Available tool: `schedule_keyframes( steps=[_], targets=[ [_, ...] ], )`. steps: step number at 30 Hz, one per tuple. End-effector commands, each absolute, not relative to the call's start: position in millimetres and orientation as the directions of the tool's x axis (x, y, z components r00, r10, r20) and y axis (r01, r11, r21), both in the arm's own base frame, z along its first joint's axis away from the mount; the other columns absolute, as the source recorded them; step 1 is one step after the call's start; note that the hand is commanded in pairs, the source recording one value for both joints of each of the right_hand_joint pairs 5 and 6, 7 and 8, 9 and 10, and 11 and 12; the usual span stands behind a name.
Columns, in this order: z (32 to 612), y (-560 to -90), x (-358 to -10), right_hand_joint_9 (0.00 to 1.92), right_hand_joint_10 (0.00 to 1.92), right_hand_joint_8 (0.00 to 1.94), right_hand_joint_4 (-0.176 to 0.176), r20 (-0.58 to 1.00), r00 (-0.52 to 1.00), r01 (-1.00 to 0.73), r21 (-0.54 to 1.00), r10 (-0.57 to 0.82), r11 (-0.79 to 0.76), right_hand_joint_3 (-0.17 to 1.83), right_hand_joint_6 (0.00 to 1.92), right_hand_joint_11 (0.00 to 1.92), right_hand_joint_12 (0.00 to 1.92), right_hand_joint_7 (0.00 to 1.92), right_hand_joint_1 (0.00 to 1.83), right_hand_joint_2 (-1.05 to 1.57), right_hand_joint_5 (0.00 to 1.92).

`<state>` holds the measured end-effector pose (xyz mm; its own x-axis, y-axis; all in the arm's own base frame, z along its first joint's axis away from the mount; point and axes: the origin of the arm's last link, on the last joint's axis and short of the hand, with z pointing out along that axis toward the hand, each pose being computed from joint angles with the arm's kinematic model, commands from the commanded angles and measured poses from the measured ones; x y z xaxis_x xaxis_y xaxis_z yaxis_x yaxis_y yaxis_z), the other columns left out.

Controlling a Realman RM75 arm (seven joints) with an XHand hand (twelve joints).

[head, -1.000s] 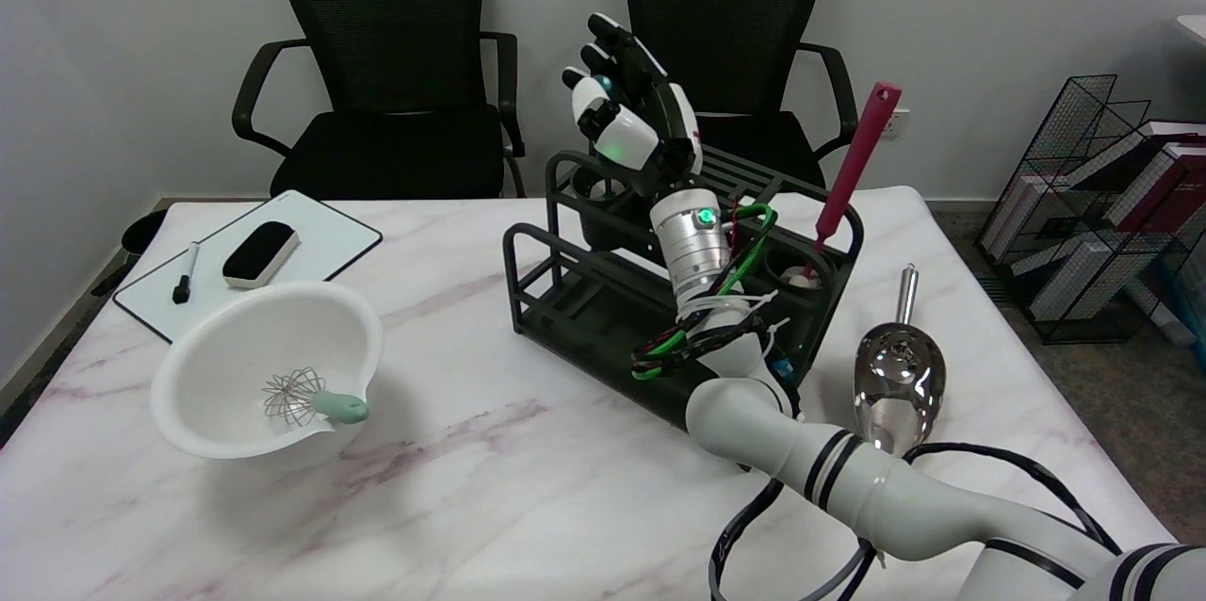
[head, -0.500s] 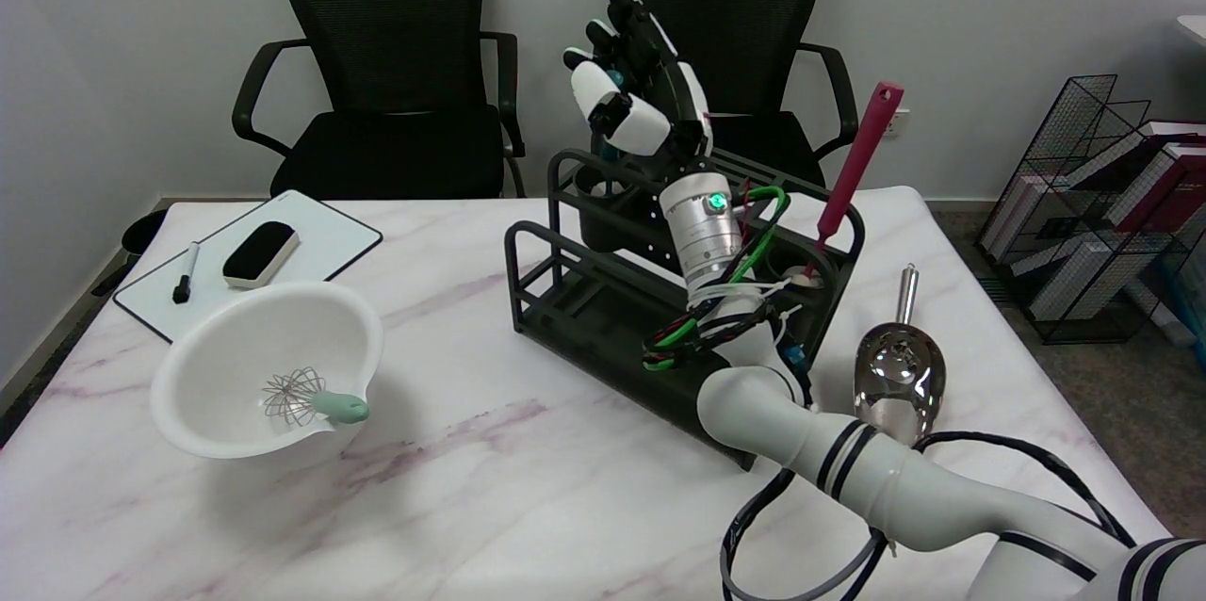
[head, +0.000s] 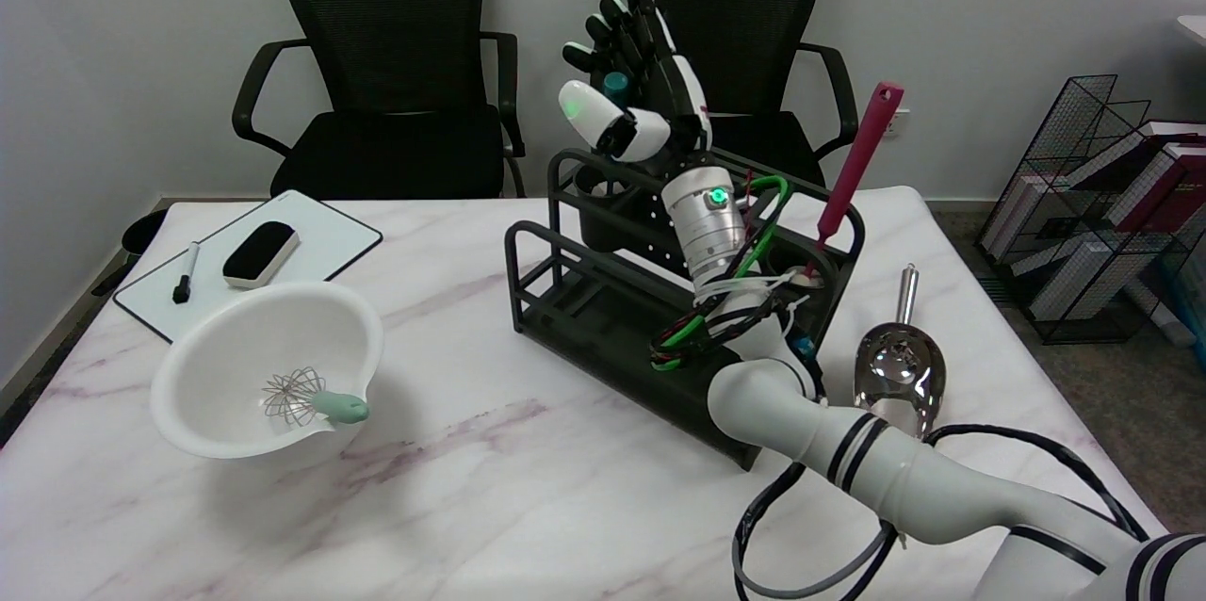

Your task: Pick up the blue sponge bottle brush.

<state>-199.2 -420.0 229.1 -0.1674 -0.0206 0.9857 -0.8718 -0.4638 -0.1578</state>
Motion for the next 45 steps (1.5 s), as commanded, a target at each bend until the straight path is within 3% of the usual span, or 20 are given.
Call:
schedule_keyframes(
  steps=[1, 5, 8, 9, 14, 16, 29, 37, 43, 45],
  targets=[
    [241, -426, -196, 0.24, 0.24, 0.14, 0.000, 1.000, 0.000, -0.895, -0.011, -0.026, -0.445, 1.28, 0.00, 0.48, 0.48, 0.14, 1.13, -0.18, 0.00],
    [247, -429, -200, 0.26, 0.26, 0.16, 0.000, 1.000, 0.024, -0.900, 0.017, -0.010, -0.436, 1.24, 0.01, 0.48, 0.48, 0.16, 1.15, -0.25, 0.01],
    [251, -429, -199, 0.27, 0.27, 0.17, 0.000, 0.999, 0.052, -0.899, 0.042, -0.010, -0.435, 1.19, 0.26, 0.48, 0.48, 0.17, 1.17, -0.20, 0.26],
    [251, -429, -198, 0.27, 0.27, 0.19, 0.000, 0.998, 0.058, -0.899, 0.046, -0.013, -0.434, 1.14, 0.56, 0.48, 0.48, 0.19, 1.18, -0.14, 0.56],
    [252, -431, -200, 0.30, 0.30, 0.25, 0.000, 0.997, 0.074, -0.904, 0.061, -0.016, -0.424, 1.16, 0.85, 0.49, 0.49, 0.25, 1.17, -0.17, 0.85],
    [253, -431, -202, 0.31, 0.31, 0.28, 0.000, 0.997, 0.075, -0.905, 0.063, -0.013, -0.421, 1.18, 0.89, 0.49, 0.49, 0.28, 1.19, -0.18, 0.89],
    [255, -440, -202, 0.35, 0.35, 0.35, 0.000, 0.995, 0.095, -0.912, 0.084, -0.010, -0.401, 1.19, 0.84, 0.51, 0.51, 0.35, 1.21, -0.20, 0.84],
    [258, -444, -204, 0.41, 0.41, 0.37, 0.000, 0.995, 0.103, -0.918, 0.093, -0.005, -0.386, 1.13, 0.64, 0.53, 0.53, 0.37, 1.22, -0.16, 0.64],
    [258, -445, -203, 0.61, 0.61, 0.56, 0.000, 0.995, 0.102, -0.917, 0.093, -0.004, -0.389, 1.14, 0.62, 0.61, 0.61, 0.56, 1.23, -0.14, 0.62],
    [257, -445, -203, 0.69, 0.69, 0.73, 0.000, 0.995, 0.101, -0.917, 0.091, -0.004, -0.389, 1.13, 0.61, 0.65, 0.65, 0.73, 1.23, -0.09, 0.61]
  ],
)
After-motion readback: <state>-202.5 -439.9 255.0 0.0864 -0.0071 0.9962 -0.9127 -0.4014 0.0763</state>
